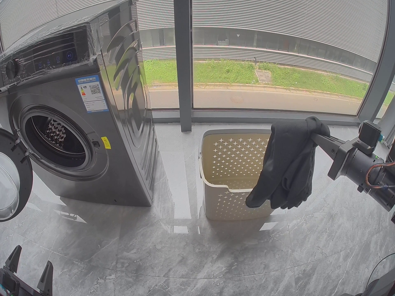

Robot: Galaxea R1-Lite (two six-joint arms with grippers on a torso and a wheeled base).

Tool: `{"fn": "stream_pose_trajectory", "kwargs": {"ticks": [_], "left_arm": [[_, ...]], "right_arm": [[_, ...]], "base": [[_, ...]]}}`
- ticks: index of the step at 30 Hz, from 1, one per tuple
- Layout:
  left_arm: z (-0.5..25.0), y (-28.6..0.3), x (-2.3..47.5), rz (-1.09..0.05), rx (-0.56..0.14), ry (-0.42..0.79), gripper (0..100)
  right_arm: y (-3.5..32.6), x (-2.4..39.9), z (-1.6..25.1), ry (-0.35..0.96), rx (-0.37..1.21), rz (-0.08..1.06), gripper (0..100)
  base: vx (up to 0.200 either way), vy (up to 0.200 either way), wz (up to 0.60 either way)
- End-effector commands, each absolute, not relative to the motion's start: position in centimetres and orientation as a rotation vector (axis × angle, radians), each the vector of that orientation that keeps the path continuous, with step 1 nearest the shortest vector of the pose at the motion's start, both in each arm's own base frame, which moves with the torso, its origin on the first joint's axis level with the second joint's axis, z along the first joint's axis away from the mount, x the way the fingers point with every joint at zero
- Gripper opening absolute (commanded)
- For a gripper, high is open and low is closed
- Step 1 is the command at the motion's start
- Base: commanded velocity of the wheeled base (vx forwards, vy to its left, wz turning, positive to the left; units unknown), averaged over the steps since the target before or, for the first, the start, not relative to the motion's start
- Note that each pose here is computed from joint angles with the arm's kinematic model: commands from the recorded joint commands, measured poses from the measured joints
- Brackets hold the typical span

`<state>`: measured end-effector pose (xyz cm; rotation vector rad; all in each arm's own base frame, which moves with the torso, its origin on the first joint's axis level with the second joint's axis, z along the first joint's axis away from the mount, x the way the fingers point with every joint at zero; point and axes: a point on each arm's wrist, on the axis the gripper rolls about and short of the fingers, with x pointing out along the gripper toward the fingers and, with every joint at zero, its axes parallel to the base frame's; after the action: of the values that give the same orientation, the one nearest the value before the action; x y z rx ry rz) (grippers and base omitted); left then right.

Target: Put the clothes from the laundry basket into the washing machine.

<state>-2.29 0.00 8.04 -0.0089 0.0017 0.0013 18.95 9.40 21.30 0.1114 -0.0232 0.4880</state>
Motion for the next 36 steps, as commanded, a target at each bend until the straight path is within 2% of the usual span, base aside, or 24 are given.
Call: {"fn": "stream_pose_trajectory", "kwargs": {"ticks": [1, 27, 36], "left_arm": [[7.5, 0.0, -2.3, 0.003, -0.011, 0.006, 100], [7.6, 0.0, -2.3, 0.005, -0.021, 0.005, 100], [7.6, 0.0, -2.3, 0.005, -0.023, 0.005, 100]], "right_arm": [[9.6, 18.8, 21.3, -0.021, 0.111, 0.502, 0], [11.4, 17.6, 21.1, -0.018, 0.116, 0.602, 0], [11.4, 17.7, 21.0, -0.012, 0.115, 0.603, 0]], "base": [[0.000, 0.200, 0.00], [0.000, 0.200, 0.00], [0.000, 0.200, 0.00]]}}
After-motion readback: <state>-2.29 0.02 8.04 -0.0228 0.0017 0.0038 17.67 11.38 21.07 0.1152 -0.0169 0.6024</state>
